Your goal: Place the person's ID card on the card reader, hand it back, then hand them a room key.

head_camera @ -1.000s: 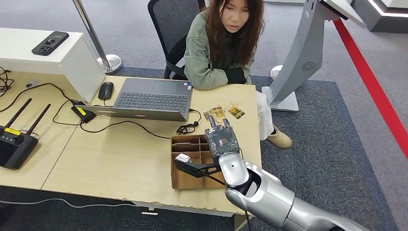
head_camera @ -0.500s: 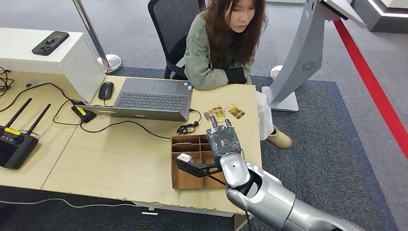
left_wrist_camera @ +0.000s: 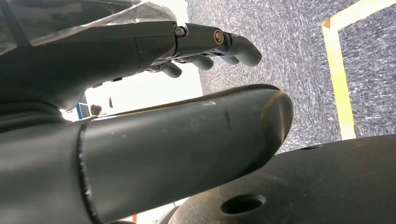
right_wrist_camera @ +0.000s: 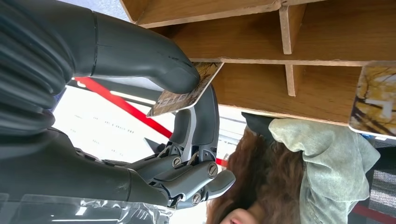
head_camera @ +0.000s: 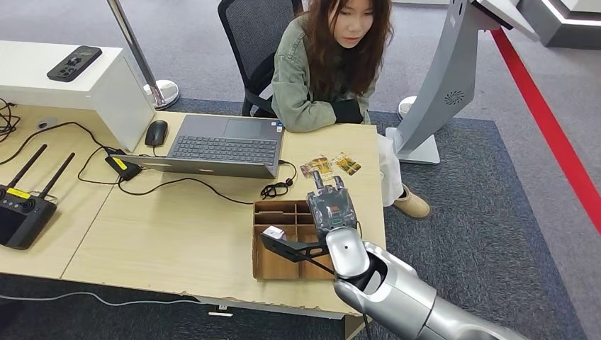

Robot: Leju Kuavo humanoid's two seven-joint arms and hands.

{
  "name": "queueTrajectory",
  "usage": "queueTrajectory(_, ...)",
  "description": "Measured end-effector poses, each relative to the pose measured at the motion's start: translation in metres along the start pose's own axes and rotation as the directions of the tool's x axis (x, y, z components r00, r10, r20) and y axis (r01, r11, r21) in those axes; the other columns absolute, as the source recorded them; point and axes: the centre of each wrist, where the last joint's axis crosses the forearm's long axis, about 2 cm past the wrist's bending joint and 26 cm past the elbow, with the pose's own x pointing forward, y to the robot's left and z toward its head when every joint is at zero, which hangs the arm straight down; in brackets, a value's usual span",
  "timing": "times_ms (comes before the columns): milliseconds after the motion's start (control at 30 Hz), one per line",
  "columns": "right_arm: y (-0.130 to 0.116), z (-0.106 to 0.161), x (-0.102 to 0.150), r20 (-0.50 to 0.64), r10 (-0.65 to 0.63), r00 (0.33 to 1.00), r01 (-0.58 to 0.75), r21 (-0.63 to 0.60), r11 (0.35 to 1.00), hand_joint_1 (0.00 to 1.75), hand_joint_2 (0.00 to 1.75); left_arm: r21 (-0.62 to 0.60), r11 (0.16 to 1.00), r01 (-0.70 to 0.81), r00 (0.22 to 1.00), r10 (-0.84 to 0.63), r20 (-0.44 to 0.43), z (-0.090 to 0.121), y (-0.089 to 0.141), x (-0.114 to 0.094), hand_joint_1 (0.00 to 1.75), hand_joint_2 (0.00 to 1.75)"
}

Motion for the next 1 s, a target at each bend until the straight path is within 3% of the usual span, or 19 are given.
queueTrajectory(267,0.001,0.000,-0.001,-0.004,-0.008,1.000,0.008,-0.001,1.000,1.54,1.75,0.003,1.000,0.000,1.000,0.000,0.006,-0.001,0.000,-0.001,0.00,0.00)
queueTrajectory(467,0.001,0.001,0.000,-0.004,-0.024,1.000,0.024,-0.021,0.999,1.75,1.75,0.005,1.000,0.002,1.000,-0.002,0.006,-0.001,0.001,-0.001,0.00,0.00)
queueTrajectory(1000,-0.011,0.008,-0.008,-0.018,-0.174,0.985,0.167,-0.195,0.967,1.75,1.75,0.010,1.000,0.010,1.000,-0.010,0.006,-0.001,0.001,-0.001,0.00,0.00)
